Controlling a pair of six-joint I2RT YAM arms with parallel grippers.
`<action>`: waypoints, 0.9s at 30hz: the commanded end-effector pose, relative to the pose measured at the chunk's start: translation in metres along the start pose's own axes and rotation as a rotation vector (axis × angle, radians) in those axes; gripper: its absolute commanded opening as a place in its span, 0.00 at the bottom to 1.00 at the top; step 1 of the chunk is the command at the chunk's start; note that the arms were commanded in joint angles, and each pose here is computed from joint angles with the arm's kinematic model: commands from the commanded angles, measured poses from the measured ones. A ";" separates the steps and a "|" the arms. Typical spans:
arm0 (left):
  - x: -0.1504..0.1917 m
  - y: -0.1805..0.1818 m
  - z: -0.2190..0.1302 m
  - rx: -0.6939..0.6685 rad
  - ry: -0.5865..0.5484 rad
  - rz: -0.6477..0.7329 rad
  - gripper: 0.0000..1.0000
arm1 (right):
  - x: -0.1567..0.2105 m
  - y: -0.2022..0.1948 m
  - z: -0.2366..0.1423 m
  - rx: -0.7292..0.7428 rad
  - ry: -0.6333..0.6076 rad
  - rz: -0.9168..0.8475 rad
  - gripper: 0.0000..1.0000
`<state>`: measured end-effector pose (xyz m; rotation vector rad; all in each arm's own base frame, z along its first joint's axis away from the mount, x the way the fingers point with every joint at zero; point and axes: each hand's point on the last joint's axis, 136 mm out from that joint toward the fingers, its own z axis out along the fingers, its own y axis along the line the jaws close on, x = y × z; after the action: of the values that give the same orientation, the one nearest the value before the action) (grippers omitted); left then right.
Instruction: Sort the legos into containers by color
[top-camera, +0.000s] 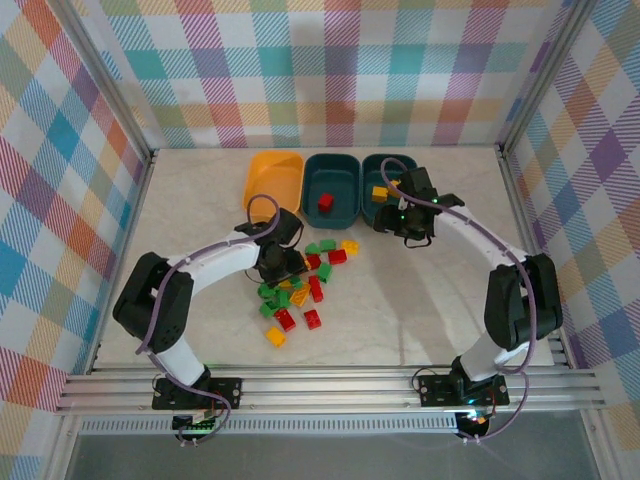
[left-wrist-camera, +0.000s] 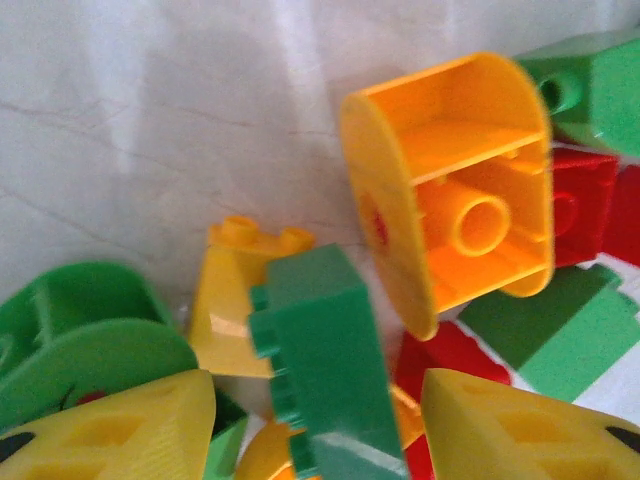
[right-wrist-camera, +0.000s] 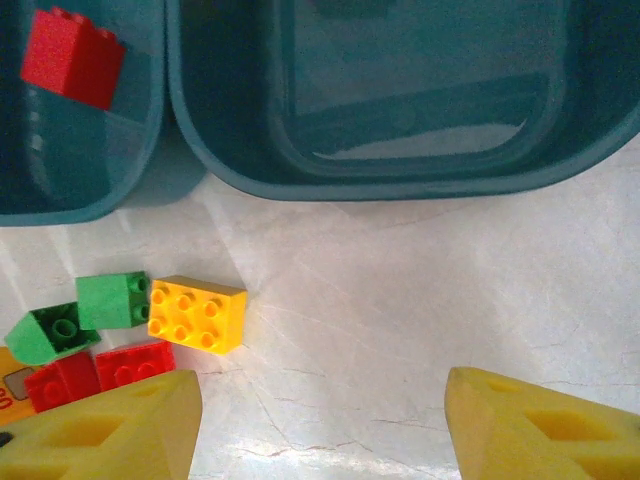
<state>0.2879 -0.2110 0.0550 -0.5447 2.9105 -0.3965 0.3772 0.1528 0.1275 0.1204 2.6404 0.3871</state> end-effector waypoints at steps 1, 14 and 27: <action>0.003 -0.017 0.004 0.023 0.013 0.015 0.53 | 0.002 0.001 -0.003 -0.021 -0.009 -0.001 0.65; 0.017 -0.009 0.002 -0.014 0.022 0.049 0.16 | 0.006 0.001 -0.015 -0.043 -0.034 0.001 0.65; -0.040 -0.055 -0.083 0.105 -0.100 0.139 0.00 | 0.010 0.001 -0.033 -0.075 -0.086 0.025 0.65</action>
<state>0.3131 -0.2451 0.1361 -0.3587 2.8067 -0.5225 0.3555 0.1481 0.1437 0.1175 2.5744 0.4418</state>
